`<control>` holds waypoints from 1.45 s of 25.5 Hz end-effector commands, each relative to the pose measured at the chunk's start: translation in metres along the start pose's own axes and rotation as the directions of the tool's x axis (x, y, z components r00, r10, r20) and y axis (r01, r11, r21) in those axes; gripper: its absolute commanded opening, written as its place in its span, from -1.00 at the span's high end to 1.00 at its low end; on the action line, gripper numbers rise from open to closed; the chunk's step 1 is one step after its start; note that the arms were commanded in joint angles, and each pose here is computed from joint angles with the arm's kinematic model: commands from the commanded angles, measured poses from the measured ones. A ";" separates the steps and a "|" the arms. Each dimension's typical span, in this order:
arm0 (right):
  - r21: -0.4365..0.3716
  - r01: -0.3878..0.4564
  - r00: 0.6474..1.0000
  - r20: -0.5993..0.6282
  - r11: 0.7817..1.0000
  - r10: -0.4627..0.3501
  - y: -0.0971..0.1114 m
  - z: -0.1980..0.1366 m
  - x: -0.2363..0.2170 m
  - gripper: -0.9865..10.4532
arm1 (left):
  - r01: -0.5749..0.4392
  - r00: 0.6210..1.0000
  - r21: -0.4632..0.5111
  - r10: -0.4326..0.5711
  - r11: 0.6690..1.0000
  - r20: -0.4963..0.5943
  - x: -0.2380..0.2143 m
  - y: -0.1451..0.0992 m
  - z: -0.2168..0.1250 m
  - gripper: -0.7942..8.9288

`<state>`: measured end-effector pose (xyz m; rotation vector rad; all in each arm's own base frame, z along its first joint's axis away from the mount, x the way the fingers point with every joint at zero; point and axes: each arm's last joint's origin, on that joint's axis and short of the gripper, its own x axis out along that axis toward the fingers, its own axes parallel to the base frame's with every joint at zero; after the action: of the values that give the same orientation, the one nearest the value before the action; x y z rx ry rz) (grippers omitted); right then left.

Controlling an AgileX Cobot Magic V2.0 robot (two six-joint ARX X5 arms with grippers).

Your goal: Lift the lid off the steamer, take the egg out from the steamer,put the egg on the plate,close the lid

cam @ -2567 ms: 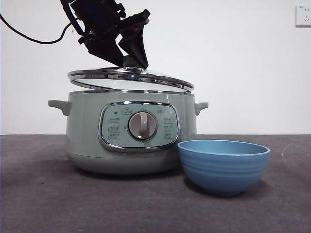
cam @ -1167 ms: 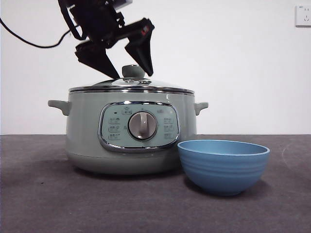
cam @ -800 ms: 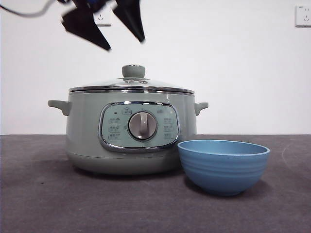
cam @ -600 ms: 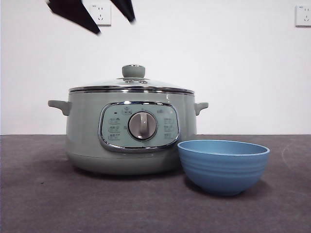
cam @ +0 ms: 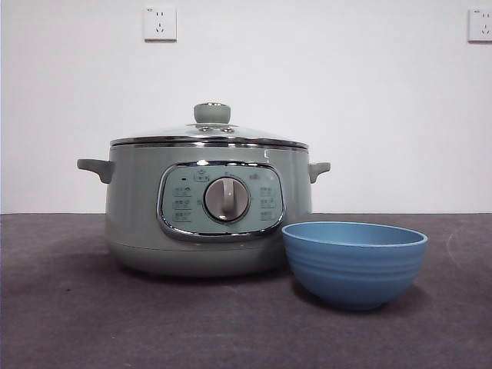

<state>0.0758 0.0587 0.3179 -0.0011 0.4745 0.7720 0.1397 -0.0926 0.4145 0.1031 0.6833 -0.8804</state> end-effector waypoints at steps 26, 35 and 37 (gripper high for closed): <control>0.030 -0.149 0.987 -0.057 0.988 0.151 0.004 -0.004 -0.001 0.82 | 0.001 0.993 -0.047 -0.006 0.999 -0.115 -0.020 -0.010 -0.025 0.84; 0.030 -0.149 0.987 -0.057 0.988 0.151 0.004 -0.004 -0.001 0.82 | 0.001 0.993 -0.047 -0.006 0.999 -0.114 -0.020 -0.010 -0.025 0.84; 0.030 -0.149 0.987 -0.057 0.988 0.151 0.004 -0.004 -0.001 0.82 | 0.000 0.993 -0.047 -0.005 0.999 -0.114 -0.020 -0.009 -0.025 0.84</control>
<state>0.0705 0.0603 0.3139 0.0268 0.5487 0.9153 0.1108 -0.0759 0.4106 0.1089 0.8051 -0.8643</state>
